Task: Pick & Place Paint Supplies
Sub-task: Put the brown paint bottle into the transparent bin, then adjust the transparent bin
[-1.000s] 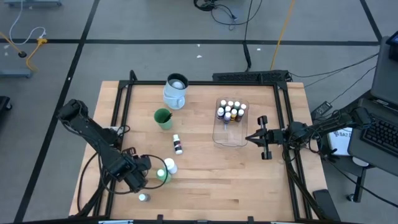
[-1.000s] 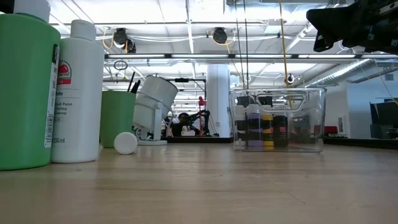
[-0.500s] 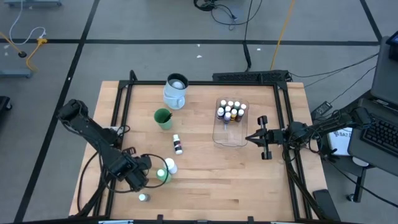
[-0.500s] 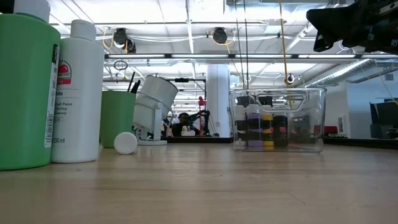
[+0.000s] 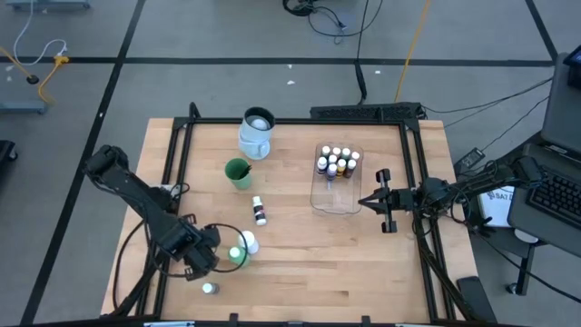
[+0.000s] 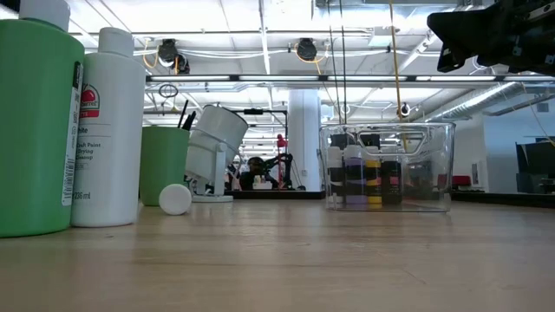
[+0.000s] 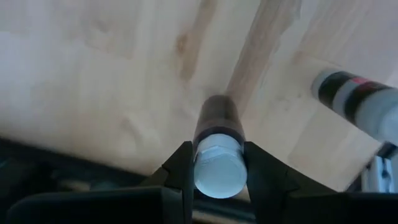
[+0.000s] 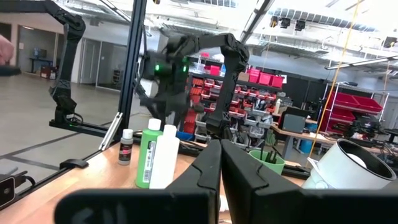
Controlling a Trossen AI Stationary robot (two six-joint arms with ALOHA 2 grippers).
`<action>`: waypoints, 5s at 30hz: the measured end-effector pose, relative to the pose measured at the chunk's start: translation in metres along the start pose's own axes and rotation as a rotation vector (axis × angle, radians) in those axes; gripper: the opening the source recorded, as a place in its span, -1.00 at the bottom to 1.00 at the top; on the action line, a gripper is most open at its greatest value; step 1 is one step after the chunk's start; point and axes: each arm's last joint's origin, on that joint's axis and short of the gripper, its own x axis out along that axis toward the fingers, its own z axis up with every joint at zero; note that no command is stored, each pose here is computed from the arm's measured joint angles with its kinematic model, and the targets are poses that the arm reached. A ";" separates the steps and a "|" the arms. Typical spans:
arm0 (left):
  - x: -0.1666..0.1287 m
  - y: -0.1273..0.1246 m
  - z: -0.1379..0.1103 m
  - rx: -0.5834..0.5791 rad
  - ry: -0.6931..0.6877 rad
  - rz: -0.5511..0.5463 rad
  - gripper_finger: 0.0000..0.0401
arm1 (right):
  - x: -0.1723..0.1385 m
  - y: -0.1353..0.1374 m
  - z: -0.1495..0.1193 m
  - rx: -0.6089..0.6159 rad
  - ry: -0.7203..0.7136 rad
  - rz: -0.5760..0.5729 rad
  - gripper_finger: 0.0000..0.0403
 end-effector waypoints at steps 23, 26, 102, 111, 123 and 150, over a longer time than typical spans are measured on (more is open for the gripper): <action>-0.142 0.075 0.099 -0.305 -0.556 0.284 -0.50 | 0.000 0.000 0.000 0.003 0.002 -0.002 -0.97; -0.132 0.085 0.134 -0.252 -0.512 0.257 -0.50 | 0.000 0.000 0.000 0.002 0.003 -0.002 -0.97; -0.163 0.104 0.276 0.013 -0.636 0.112 0.35 | 0.001 0.000 -0.002 -0.052 0.013 0.002 -0.97; -0.193 0.049 0.153 0.034 -0.693 0.258 0.01 | 0.001 0.000 -0.003 -0.029 0.025 0.005 -0.97; -0.085 0.113 0.028 -0.112 -1.165 0.011 -0.96 | 0.002 0.001 -0.006 -0.027 0.048 0.010 -0.97; 0.041 0.141 0.014 0.025 -1.640 0.111 -0.90 | 0.124 0.015 0.070 0.098 0.979 -0.218 -0.56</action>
